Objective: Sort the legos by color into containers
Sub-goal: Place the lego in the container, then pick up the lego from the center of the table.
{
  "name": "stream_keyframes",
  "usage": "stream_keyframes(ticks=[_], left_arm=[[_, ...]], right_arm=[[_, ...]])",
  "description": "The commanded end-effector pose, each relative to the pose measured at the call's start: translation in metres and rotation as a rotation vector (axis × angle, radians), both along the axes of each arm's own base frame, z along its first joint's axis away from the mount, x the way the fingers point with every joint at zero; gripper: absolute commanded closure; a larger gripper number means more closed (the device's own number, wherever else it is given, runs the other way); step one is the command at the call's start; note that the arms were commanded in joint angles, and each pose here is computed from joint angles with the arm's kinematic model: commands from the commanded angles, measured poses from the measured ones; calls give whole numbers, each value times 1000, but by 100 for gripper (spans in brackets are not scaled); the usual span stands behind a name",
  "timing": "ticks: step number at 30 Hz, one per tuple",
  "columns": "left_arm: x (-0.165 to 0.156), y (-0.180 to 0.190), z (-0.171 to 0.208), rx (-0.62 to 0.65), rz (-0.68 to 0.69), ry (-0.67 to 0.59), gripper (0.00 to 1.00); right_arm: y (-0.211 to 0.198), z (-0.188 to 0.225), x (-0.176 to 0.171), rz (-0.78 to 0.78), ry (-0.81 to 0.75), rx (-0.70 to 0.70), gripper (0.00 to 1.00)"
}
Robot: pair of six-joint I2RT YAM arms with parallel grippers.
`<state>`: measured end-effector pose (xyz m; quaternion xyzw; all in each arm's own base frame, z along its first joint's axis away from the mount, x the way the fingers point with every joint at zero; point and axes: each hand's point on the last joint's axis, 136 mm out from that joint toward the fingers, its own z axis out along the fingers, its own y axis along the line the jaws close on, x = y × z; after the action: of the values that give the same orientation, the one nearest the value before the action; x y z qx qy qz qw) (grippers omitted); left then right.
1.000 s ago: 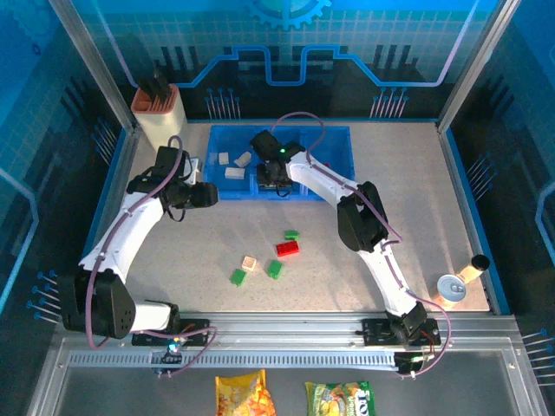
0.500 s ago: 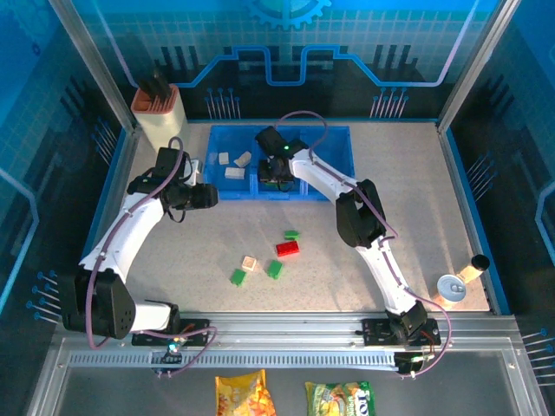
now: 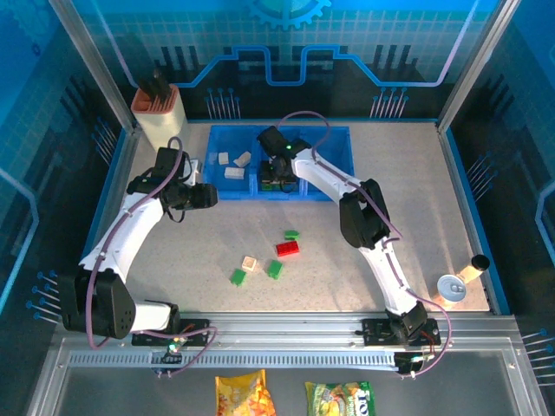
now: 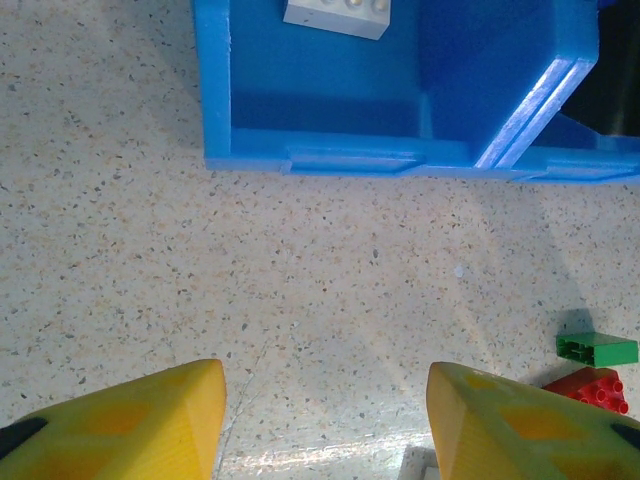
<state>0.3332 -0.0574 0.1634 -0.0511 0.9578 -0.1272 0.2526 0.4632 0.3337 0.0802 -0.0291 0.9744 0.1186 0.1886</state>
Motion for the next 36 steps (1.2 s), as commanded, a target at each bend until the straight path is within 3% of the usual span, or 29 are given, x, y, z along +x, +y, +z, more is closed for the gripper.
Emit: stream_keyframes(ticks=[1, 15, 27, 32, 36], left_arm=[[0, 0, 6, -13, -16, -20, 43], [-1, 3, 9, -13, -7, -28, 43], [0, 1, 7, -30, -8, -24, 43], [1, -2, 6, -45, -13, -17, 43], [1, -1, 4, -47, -9, -10, 43]], right_arm=[[0, 40, -20, 75, -3, 23, 55], [-26, 49, -97, 103, 80, -109, 49], [-51, 6, -150, 0, 160, -134, 41], [-55, -10, -159, -27, 178, -170, 33], [-51, -25, -165, -31, 212, -175, 32]])
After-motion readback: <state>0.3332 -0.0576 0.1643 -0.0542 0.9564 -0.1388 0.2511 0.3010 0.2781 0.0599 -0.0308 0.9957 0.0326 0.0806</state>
